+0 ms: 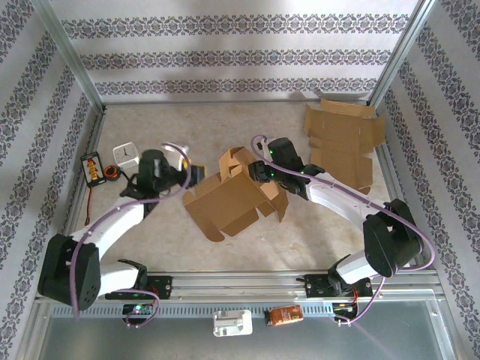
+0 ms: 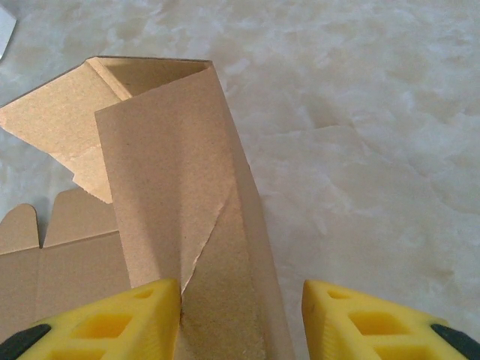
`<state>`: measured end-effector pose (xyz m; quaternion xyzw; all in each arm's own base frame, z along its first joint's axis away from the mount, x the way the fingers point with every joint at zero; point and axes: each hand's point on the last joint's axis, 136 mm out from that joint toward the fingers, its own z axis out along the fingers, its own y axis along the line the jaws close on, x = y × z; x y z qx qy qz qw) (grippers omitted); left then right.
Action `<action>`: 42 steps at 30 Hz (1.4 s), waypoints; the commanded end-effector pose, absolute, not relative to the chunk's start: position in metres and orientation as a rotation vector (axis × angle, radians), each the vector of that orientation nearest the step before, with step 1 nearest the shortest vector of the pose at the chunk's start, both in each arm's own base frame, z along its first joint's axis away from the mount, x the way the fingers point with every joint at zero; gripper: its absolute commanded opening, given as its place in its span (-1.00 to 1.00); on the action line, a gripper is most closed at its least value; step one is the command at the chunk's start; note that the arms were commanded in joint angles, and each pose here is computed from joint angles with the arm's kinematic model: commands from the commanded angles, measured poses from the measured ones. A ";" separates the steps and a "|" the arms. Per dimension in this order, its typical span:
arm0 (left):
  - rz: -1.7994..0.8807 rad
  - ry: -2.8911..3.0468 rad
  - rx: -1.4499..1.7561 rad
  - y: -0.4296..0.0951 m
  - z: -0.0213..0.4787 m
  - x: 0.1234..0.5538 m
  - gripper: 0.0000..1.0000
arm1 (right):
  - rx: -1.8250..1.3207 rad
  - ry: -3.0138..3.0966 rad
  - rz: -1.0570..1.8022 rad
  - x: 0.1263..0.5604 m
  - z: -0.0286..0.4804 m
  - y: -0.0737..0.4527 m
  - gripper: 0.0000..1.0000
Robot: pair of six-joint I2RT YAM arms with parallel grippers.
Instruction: Fold the paper box
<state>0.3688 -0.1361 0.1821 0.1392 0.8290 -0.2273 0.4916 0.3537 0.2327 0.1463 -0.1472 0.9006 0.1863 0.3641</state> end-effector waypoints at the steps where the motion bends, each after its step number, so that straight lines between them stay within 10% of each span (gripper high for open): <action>1: -0.530 2.120 0.345 -0.114 0.168 0.389 0.29 | -0.436 2.498 0.366 0.332 0.100 0.216 -0.07; 27: -0.910 1.908 1.427 -0.238 0.113 0.397 -0.19 | -0.426 2.514 0.566 0.331 0.110 0.234 -0.03; 42: -0.843 1.861 1.482 -0.263 0.108 0.410 0.03 | -0.355 2.527 0.920 0.331 0.114 0.253 0.05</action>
